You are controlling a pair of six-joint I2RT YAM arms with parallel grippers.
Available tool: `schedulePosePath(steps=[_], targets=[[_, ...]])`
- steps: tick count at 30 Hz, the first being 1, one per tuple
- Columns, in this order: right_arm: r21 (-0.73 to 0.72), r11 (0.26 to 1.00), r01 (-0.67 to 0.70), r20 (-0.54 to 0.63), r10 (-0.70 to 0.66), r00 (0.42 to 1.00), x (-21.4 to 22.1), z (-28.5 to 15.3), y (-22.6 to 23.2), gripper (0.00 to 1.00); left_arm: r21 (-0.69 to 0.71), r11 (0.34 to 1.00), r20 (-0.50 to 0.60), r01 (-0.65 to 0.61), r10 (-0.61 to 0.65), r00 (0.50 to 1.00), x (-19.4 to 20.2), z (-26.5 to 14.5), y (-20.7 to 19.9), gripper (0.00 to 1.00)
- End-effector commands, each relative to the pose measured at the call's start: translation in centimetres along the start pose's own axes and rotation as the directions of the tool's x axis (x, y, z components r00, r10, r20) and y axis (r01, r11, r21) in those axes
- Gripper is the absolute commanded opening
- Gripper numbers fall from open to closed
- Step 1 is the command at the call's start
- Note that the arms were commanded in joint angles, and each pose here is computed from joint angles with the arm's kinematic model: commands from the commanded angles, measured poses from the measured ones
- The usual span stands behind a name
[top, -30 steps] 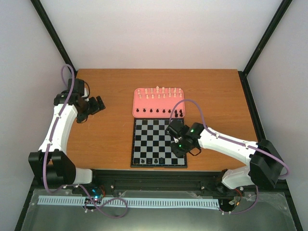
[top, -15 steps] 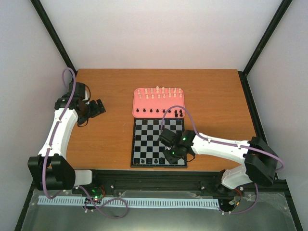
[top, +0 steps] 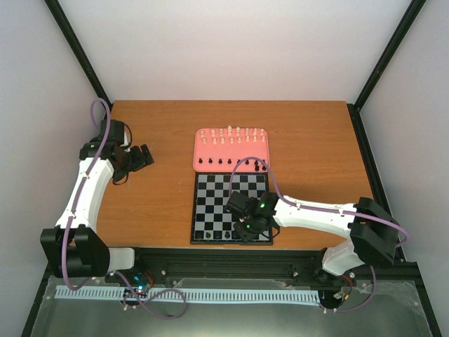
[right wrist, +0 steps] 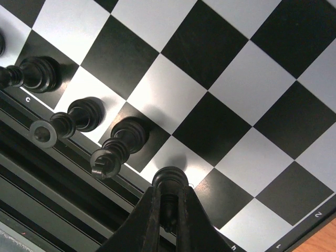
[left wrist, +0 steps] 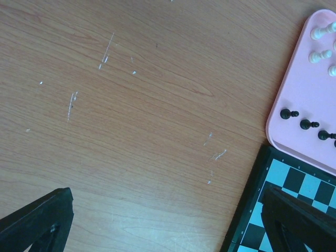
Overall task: Set up the chess pieces on the board
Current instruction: Place the chess piece on the chessboard.
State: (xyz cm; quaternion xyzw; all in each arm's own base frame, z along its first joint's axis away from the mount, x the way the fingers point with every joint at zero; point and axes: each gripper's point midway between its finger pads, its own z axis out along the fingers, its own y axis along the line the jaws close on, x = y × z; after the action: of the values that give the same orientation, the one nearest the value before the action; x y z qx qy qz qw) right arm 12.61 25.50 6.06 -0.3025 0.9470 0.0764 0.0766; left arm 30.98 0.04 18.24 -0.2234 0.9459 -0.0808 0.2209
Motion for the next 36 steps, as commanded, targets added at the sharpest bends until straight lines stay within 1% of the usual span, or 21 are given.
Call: schedulePosePath(steps=[1, 8, 11, 20, 26, 30, 36], targets=[[-0.006, 1.000, -0.010, 0.014, 0.010, 1.000, -0.4, 0.1, 0.6, 0.03, 0.009, 0.999, 0.044, -0.033, 0.032, 0.999, -1.3, -1.3, -0.7, 1.00], [0.010, 1.000, -0.006, -0.007, 0.006, 1.000, 0.1, 0.9, 0.3, 0.04, 0.016, 0.999, 0.041, -0.029, 0.029, 0.999, -1.5, -1.0, -0.8, 1.00], [0.006, 1.000, -0.010, -0.008, 0.010, 1.000, 0.3, 1.1, 0.3, 0.11, 0.014, 0.999, 0.040, -0.033, 0.032, 0.999, -1.6, -1.0, -0.9, 1.00], [0.025, 1.000, -0.012, -0.009, 0.012, 1.000, 0.3, 0.7, 0.0, 0.25, 0.013, 0.999, 0.042, -0.035, 0.035, 0.999, -1.7, -1.3, -0.9, 1.00], [0.046, 0.999, -0.019, 0.010, 0.019, 1.000, 0.1, -1.0, -0.5, 0.31, 0.013, 0.999, 0.043, -0.030, 0.029, 0.999, -1.7, -1.4, -0.9, 1.00], [0.036, 0.999, -0.034, 0.034, 0.032, 0.999, -0.1, -2.5, -0.4, 0.35, 0.013, 1.000, 0.041, -0.025, 0.024, 0.999, -1.6, -1.7, -0.9, 1.00], [-0.011, 0.999, -0.032, 0.133, 0.033, 0.991, -1.9, -6.6, 0.4, 0.50, 0.013, 1.000, 0.023, -0.021, 0.021, 1.000, -0.9, -1.6, -0.7, 1.00]])
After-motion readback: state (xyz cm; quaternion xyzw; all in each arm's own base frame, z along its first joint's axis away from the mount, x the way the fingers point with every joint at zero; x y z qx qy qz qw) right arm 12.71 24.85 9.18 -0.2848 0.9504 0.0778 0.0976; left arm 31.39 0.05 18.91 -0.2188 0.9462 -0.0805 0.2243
